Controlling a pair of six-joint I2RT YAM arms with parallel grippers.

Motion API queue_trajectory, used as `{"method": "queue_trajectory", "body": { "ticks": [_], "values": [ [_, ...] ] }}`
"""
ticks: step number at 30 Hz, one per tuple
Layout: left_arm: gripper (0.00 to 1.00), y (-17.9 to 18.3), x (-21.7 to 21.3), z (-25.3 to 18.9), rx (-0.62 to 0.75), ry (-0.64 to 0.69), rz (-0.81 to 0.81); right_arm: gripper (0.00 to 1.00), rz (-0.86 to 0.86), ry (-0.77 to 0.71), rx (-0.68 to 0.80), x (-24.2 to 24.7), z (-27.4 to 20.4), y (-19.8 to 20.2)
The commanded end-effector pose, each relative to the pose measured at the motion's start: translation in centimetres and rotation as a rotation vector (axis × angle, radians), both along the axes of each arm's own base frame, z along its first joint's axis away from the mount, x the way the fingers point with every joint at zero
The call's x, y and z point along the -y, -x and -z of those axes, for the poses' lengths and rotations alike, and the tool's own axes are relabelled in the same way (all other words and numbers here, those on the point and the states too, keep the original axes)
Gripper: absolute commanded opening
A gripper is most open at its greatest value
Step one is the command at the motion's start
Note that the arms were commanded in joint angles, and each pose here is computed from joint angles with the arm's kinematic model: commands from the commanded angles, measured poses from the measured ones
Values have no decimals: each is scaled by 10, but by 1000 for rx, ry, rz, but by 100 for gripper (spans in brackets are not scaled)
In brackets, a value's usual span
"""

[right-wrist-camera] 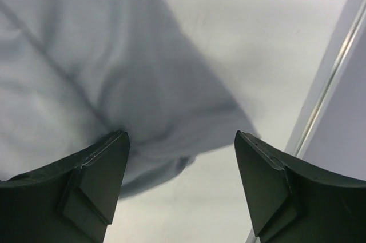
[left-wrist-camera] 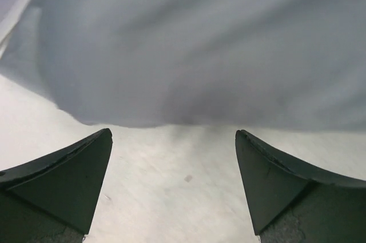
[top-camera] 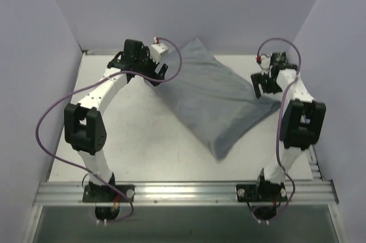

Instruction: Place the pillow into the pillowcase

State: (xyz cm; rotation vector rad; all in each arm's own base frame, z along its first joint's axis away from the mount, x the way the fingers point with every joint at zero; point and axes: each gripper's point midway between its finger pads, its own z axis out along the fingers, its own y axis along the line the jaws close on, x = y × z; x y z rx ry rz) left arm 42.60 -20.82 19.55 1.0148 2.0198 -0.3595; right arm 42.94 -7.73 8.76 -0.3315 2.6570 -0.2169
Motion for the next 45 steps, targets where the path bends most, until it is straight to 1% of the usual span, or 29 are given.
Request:
{"method": "queue_trajectory", "body": {
  "ticks": [1, 2, 5, 7, 8, 9, 11, 12, 15, 16, 18, 19, 20, 22, 24, 25, 26, 28, 29, 31, 33, 35, 36, 37, 39, 42, 43, 44, 45],
  "values": [
    [97, -50, -9, -4, -78, 142, -66, 76, 80, -97, -60, -6, -34, 60],
    [97, -77, -11, 6, -81, 160, -78, 76, 82, -135, -99, -13, -32, 79],
    [97, -116, -3, 34, -103, 176, -85, 76, 67, -308, -136, -51, -47, 112],
    [97, -129, 3, 47, -117, 191, -79, 74, 51, -395, -197, -76, -46, 128],
    [97, -133, 5, 74, -166, 186, -77, 73, 42, -428, -250, -85, -44, 139],
    [93, -143, 7, 70, -150, 195, -86, 73, 25, -473, -307, -98, -36, 144],
    [84, -145, 5, 97, -207, 189, -98, 70, -3, -497, -382, -114, -25, 152],
    [66, -145, 1, 100, -220, 187, -109, 69, -6, -517, -433, -122, -13, 153],
    [49, -124, -5, 98, -267, 200, -92, 68, 17, -528, -500, -137, 18, 140],
    [42, -101, -12, 121, -341, 183, -95, 66, 27, -532, -490, -139, 22, 128],
    [35, -79, -20, 94, -310, 187, -74, 64, 62, -530, -509, -138, 46, 106],
    [27, -49, -33, 121, -393, 167, -102, 61, 54, -506, -454, -132, 43, 80],
    [24, -43, -39, 95, -334, 185, -111, 58, 65, -486, -471, -127, 58, 69],
    [16, -5, -55, 115, -415, 178, -157, 56, 81, -459, -425, -115, 60, 43],
    [12, 11, -73, 104, -420, 202, -222, 56, 75, -450, -331, -111, 52, -2],
    [12, 16, -79, 105, -425, 203, -249, 56, 61, -443, -299, -113, 48, -18],
    [19, 23, -95, 111, -427, 189, -309, 57, 43, -409, -201, -109, 25, -50],
    [38, 21, -110, 113, -429, 199, -399, 62, 14, -341, -160, -106, 26, -72],
    [54, 14, -120, 107, -404, 206, -442, 65, 11, -259, -130, -99, 22, -82],
    [67, 2, -145, 95, -395, 257, -550, 71, 9, -171, -81, -86, 9, -89],
    [77, -10, -150, 67, -347, 333, -550, 74, 20, -129, -73, -72, -4, -77],
    [81, -17, -146, 38, -270, 356, -510, 74, 68, -175, -52, -46, -16, -62],
    [84, -24, -147, 24, -217, 349, -499, 74, 49, -219, 2, -50, -44, -50],
    [85, -29, -144, 13, -184, 350, -491, 74, 47, -233, -49, -52, -28, -27],
    [86, -43, -139, -11, -105, 331, -480, 74, -5, -267, -26, -62, -41, -1],
    [88, -51, -139, -16, -99, 312, -492, 74, -8, -308, -10, -73, -58, 22],
    [97, -47, -123, -20, -115, 316, -448, 76, -6, -351, -47, -79, -53, 36],
    [97, -43, -120, -27, -116, 317, -432, 77, -15, -393, -32, -85, -65, 46],
    [97, -38, -117, -31, -123, 319, -420, 88, -8, -431, -37, -86, -68, 56]
  ]
}}
